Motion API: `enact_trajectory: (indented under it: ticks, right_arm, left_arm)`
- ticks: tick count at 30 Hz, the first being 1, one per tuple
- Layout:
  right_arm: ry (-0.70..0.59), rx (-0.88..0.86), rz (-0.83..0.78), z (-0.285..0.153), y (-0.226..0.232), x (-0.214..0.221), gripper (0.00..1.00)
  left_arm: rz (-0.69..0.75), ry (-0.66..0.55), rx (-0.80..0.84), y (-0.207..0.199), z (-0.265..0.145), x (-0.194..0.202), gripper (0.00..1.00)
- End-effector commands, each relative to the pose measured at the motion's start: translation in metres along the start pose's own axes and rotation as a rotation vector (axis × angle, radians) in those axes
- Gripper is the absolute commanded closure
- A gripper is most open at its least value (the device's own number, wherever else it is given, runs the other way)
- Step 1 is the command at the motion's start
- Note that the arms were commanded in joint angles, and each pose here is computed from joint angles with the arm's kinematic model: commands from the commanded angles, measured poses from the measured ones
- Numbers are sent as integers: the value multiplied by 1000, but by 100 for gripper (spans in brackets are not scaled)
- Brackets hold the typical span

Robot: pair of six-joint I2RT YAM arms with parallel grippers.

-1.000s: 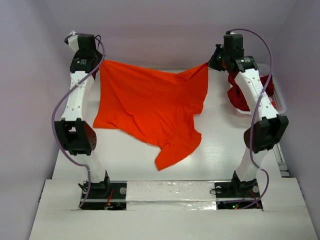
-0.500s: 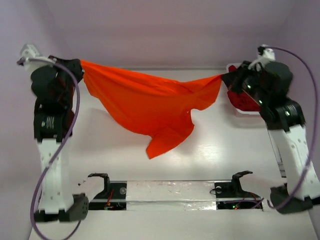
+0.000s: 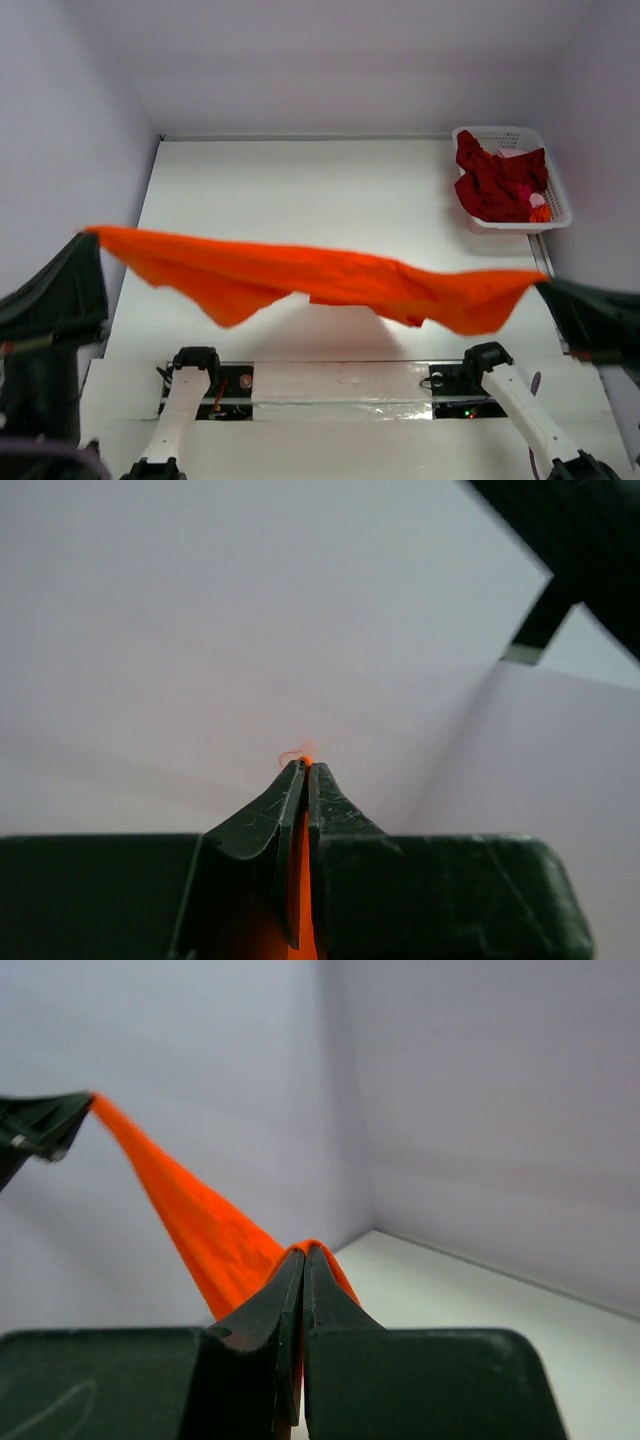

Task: Fold and stack the t-shirts
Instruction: Flatten the tshirt out

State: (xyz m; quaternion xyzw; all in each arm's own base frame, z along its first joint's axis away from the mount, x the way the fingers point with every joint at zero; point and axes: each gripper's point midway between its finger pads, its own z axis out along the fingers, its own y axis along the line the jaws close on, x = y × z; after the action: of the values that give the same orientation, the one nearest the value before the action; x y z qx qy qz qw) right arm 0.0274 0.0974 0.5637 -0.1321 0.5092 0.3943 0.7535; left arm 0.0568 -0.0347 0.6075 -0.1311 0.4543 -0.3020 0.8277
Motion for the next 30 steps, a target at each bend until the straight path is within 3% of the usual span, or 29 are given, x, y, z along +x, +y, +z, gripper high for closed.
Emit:
enact_trajectory:
  ticks: [1, 6, 9, 16, 21, 30]
  right_arm:
    - [-64, -233, -19, -39, 60, -16, 100]
    - [-178, -382, -12, -78, 105, -43, 100]
    - [-246, -409, -17, -102, 127, -68, 100]
    - [-359, -294, 18, -128, 123, -90, 100]
    - [-255, -141, 73, -76, 70, -60, 100]
    - [-53, 89, 71, 8, -28, 16, 100]
  left_arm:
    - [33, -47, 124, -40, -31, -31, 100]
    - [5, -218, 287, -95, -112, -100, 100]
    - [-15, -276, 291, -96, -136, -114, 100]
    - [-66, -279, 186, -65, -131, -102, 100]
    - [-79, -191, 68, -22, -84, -55, 100]
    - [-29, 83, -253, 107, 30, 94, 100]
